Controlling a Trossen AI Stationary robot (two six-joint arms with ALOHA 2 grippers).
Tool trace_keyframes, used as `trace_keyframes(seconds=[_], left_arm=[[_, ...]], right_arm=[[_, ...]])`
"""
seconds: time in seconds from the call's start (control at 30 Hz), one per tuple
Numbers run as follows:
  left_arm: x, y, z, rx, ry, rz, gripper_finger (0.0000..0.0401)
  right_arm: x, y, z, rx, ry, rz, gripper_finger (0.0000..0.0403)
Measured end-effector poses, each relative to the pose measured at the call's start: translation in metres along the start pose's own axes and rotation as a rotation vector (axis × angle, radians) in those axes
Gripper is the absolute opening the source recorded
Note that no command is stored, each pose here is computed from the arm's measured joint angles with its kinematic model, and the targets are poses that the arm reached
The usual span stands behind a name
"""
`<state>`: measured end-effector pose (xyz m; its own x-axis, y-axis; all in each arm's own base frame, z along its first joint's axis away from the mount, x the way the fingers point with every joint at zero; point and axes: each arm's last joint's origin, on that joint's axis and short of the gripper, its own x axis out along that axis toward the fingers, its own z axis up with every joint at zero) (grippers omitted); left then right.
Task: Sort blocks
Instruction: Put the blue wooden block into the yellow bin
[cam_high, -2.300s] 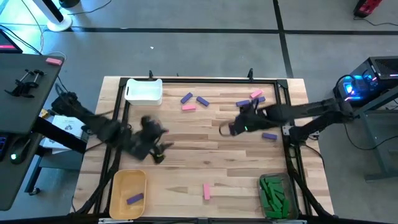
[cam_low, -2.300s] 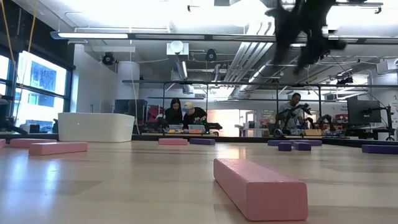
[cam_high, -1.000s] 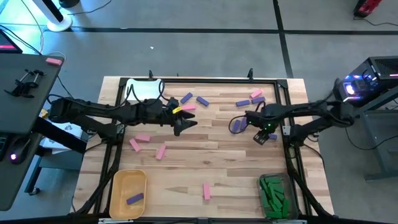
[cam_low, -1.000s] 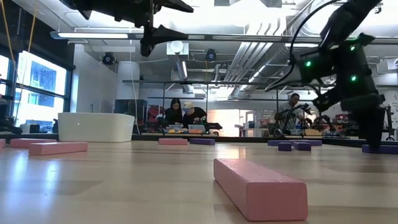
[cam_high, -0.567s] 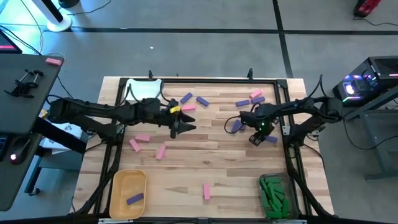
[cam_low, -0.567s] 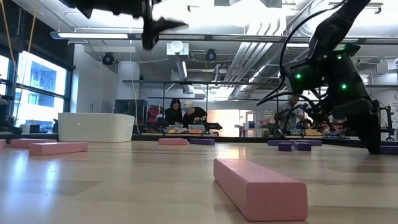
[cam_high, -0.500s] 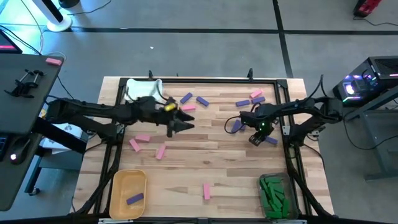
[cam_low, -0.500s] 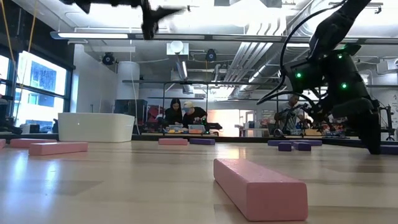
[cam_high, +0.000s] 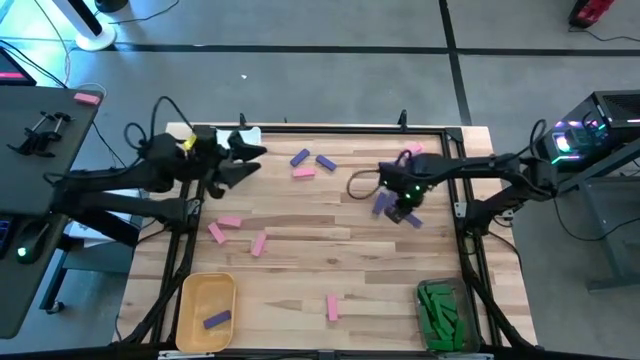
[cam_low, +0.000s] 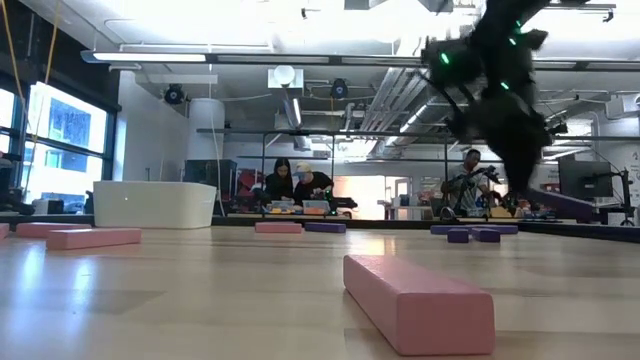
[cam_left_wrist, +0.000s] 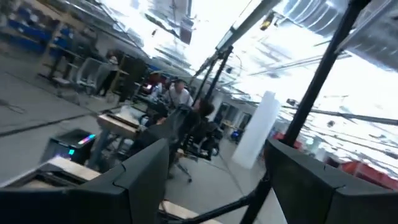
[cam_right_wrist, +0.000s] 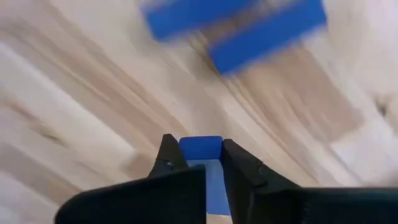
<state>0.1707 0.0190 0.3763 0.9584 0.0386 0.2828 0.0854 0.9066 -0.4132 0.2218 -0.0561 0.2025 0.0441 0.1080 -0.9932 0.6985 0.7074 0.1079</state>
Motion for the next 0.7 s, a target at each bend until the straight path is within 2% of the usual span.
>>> trace_keyframes(seconds=[0.07,0.17,0.27,0.37,0.47,0.57,0.63,0.7], left_arm=[[-0.004,0.000,0.000,0.015,0.017,0.027,0.0248],[-0.007,0.007,-0.011,0.031,0.108,0.158,0.0248],[-0.004,0.021,-0.036,0.050,0.294,0.351,0.0248],[0.003,0.035,-0.067,0.063,0.517,0.460,0.0248],[0.019,0.041,-0.093,0.059,0.623,0.474,0.0248],[0.041,0.042,-0.115,0.077,0.617,0.437,0.0248],[0.054,0.040,-0.126,0.141,0.580,0.417,0.0248],[0.064,0.037,-0.134,0.257,0.556,0.447,0.0248]], right_arm=[[-0.017,0.010,0.011,-0.014,-0.092,0.057,0.0008],[-0.045,0.025,0.030,-0.017,-0.261,0.189,0.0010],[-0.076,0.043,0.051,-0.002,-0.484,0.387,0.0004],[-0.109,0.056,0.067,0.024,-0.714,0.561,0.0003],[-0.135,0.063,0.076,0.035,-0.895,0.686,0.0003],[-0.153,0.066,0.078,0.061,-1.002,0.732,0.0003],[-0.156,0.068,0.078,0.079,-1.034,0.723,0.0003],[-0.157,0.070,0.077,0.092,-1.043,0.712,0.0003]])
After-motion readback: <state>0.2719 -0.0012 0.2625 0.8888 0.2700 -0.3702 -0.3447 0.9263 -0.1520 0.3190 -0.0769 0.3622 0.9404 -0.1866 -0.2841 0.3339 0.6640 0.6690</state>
